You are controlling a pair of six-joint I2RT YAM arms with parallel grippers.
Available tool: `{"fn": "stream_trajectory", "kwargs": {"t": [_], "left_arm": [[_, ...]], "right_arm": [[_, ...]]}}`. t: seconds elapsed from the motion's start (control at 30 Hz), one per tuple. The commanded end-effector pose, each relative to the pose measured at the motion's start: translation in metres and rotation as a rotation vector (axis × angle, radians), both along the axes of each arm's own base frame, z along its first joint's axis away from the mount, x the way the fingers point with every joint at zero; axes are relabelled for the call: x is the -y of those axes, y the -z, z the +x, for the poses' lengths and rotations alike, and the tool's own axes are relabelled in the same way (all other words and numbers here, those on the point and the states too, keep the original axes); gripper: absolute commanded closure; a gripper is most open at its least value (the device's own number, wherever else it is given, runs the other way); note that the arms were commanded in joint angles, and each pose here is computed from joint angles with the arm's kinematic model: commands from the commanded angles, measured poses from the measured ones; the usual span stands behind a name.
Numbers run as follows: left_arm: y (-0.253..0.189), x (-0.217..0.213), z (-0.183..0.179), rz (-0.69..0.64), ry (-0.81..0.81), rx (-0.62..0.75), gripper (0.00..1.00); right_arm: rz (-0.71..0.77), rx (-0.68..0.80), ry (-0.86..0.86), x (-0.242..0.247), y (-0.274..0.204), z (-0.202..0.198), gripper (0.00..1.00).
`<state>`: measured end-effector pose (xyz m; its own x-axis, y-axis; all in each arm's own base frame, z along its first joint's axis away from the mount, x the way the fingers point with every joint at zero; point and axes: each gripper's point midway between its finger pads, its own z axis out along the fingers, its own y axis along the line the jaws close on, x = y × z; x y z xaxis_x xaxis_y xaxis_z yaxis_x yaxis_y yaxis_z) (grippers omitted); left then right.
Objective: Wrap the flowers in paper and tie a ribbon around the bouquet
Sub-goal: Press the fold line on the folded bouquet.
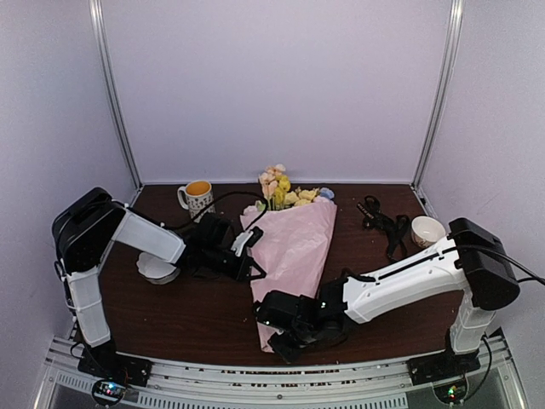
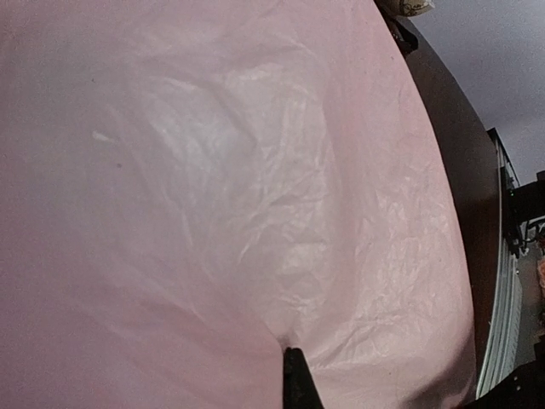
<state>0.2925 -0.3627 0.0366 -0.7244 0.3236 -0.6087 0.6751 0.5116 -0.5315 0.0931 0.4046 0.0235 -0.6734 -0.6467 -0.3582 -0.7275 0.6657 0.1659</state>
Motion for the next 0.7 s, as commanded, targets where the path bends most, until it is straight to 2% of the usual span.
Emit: {"fn": "stream_trajectory", "kwargs": {"t": [0.0, 0.23, 0.4, 0.53, 0.67], "left_arm": [[-0.008, -0.003, 0.012, 0.027, -0.001, 0.064, 1.0], [0.015, -0.006, 0.016, 0.082, -0.009, 0.047, 1.0], [0.007, -0.003, 0.017, 0.074, 0.015, 0.074, 1.0], [-0.006, 0.001, 0.02, 0.074, 0.046, 0.104, 1.0], [-0.011, 0.001, 0.025, 0.094, 0.052, 0.131, 1.0]], "right_arm": [[-0.047, 0.011, 0.009, 0.009, 0.002, -0.005, 0.87], [0.032, 0.014, -0.019, -0.004, -0.02, -0.011, 0.86], [0.121, 0.028, -0.011, -0.012, -0.048, -0.007, 0.84], [0.159, 0.033, 0.028, -0.013, -0.061, 0.006, 0.83], [0.117, 0.066, 0.105, -0.007, -0.06, 0.031, 0.8]]}}
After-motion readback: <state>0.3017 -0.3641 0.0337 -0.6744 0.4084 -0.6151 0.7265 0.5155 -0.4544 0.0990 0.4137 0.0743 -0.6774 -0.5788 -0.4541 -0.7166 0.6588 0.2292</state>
